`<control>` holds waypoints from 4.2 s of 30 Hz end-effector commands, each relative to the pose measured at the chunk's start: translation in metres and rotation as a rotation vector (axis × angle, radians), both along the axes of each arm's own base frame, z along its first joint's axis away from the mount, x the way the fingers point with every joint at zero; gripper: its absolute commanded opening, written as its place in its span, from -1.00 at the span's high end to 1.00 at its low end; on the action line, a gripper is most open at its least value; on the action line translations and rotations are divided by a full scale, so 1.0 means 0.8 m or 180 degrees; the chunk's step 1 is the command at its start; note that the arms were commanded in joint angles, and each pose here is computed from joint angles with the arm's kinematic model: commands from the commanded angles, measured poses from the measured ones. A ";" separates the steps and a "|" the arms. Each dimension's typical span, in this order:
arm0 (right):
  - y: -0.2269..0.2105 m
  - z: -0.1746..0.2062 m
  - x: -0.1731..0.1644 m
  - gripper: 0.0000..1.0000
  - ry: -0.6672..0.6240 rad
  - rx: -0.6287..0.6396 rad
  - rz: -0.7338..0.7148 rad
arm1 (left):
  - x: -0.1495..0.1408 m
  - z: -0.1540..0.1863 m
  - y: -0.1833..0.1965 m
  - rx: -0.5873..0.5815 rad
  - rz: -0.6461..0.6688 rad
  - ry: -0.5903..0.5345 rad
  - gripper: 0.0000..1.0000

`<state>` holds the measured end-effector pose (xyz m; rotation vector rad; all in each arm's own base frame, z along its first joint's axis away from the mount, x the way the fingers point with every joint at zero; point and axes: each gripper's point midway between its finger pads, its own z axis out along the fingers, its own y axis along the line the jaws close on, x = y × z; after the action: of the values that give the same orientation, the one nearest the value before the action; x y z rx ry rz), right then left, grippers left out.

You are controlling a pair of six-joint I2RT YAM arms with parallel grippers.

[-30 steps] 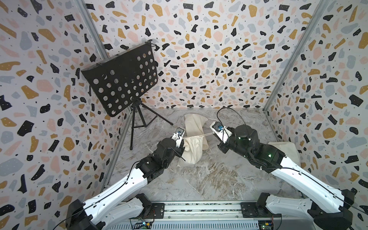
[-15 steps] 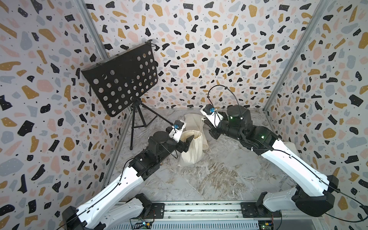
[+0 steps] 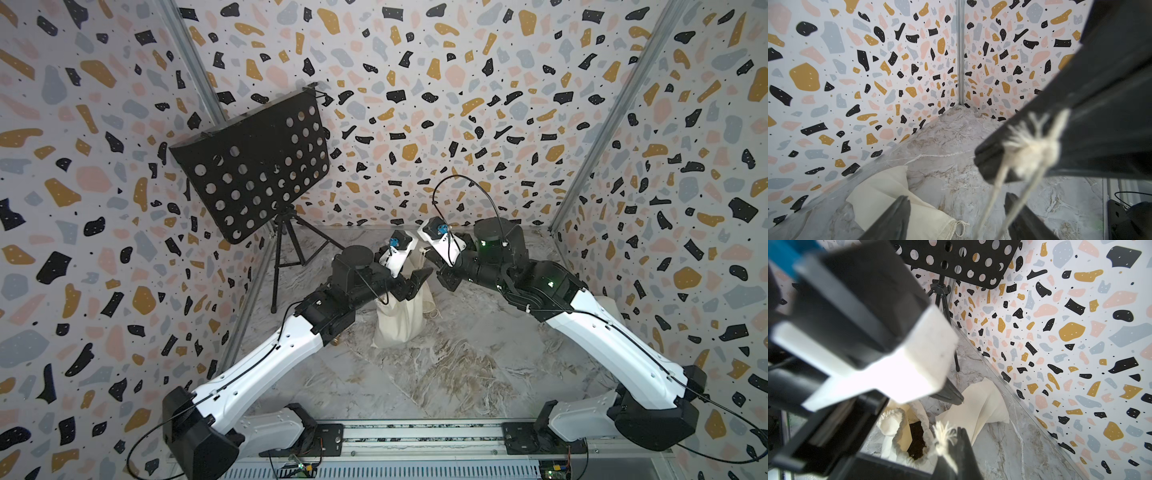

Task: Close the soil bag
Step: Frap the soil bag at the center of the board.

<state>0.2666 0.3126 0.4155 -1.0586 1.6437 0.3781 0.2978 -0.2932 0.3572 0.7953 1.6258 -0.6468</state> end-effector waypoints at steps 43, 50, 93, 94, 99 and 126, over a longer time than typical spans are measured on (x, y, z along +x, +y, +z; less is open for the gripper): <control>-0.203 0.099 -0.039 1.00 -0.0941 0.0445 -0.1510 | 0.065 -0.229 0.196 0.1333 0.1885 0.0738 0.49; -0.071 0.055 -0.006 1.00 -0.0405 0.0404 -0.0615 | 0.039 -0.199 0.151 0.0941 0.1283 0.0574 -0.25; -0.088 0.079 -0.017 1.00 -0.0563 0.0367 -0.0611 | -0.021 -0.027 0.043 0.0607 0.0252 -0.0687 -0.31; -0.087 0.079 -0.017 1.00 -0.0557 0.0369 -0.0599 | -0.030 -0.018 0.035 0.0536 0.0090 -0.0738 -0.42; -0.085 0.080 -0.019 1.00 -0.0523 0.0394 -0.0563 | -0.049 0.009 -0.001 0.0312 -0.0485 -0.0871 -0.70; -0.109 0.108 -0.042 1.00 -0.0707 0.0468 -0.0513 | 0.043 -0.130 -0.037 0.0865 -0.0697 -0.0116 0.59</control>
<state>0.2466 0.2453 0.4572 -0.9006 1.5745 0.2429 0.3226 -0.3314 0.2752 1.2055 1.5611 -0.5859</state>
